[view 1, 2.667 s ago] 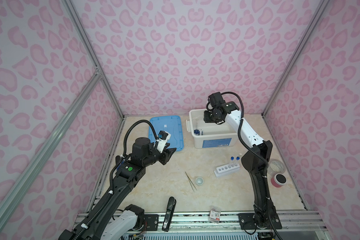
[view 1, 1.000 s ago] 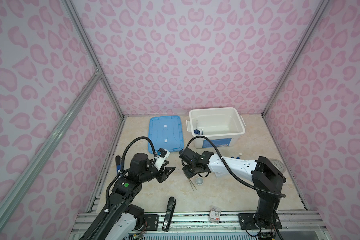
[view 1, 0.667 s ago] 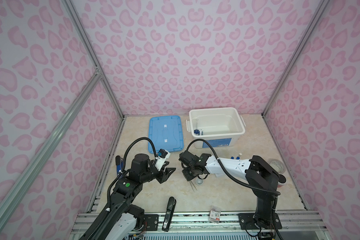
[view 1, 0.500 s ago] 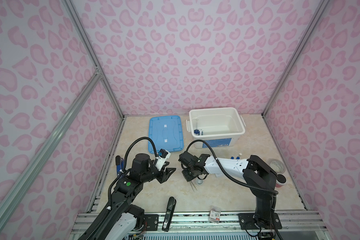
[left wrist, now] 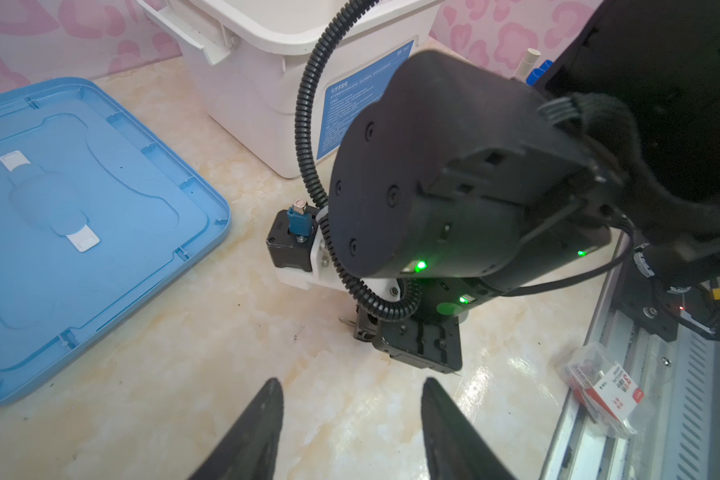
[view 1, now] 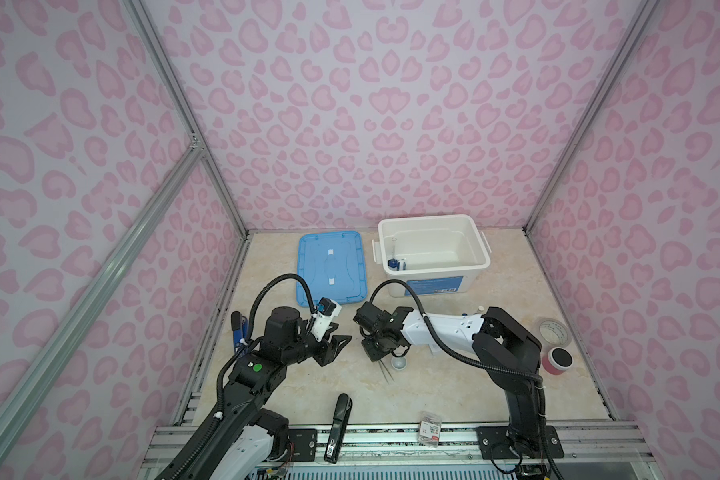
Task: Organize the chemistry lab equipment
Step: 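Move the right gripper down to the metal tweezers and close on them, then lift tweezers over the bin with right gripper while left gripper nears the lid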
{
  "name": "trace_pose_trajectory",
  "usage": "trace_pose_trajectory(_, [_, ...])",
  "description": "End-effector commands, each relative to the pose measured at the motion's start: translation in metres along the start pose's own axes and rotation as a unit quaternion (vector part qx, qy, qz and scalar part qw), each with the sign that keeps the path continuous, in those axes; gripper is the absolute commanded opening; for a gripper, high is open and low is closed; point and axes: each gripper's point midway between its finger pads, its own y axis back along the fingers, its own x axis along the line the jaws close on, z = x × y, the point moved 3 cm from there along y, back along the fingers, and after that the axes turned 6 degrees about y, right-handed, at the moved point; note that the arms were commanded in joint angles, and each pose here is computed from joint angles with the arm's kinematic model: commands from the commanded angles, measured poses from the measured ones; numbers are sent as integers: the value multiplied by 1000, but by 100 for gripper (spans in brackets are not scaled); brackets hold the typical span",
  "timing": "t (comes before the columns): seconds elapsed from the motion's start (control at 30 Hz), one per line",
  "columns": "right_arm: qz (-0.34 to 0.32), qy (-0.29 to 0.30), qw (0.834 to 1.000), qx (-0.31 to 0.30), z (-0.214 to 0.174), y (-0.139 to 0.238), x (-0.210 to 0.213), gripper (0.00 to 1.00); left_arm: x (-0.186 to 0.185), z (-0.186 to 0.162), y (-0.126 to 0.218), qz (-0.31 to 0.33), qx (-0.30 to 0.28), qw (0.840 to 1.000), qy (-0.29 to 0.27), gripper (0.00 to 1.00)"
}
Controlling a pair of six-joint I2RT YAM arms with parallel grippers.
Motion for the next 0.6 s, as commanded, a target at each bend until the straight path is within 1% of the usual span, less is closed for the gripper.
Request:
trace_pose_trajectory(0.0, [-12,2,1000,13,-5,-6,-4,24,1,7,-1,1,-15,1000,-11,56])
trace_pose_trajectory(0.27, [-12,2,1000,21,-6,-9,-3,14,1,7,-1,0,-12,1000,-10,55])
trace_pose_trajectory(0.57, [-17,-12,999,25,-6,-9,-7,5,0,7,-1,-1,-14,1000,-11,55])
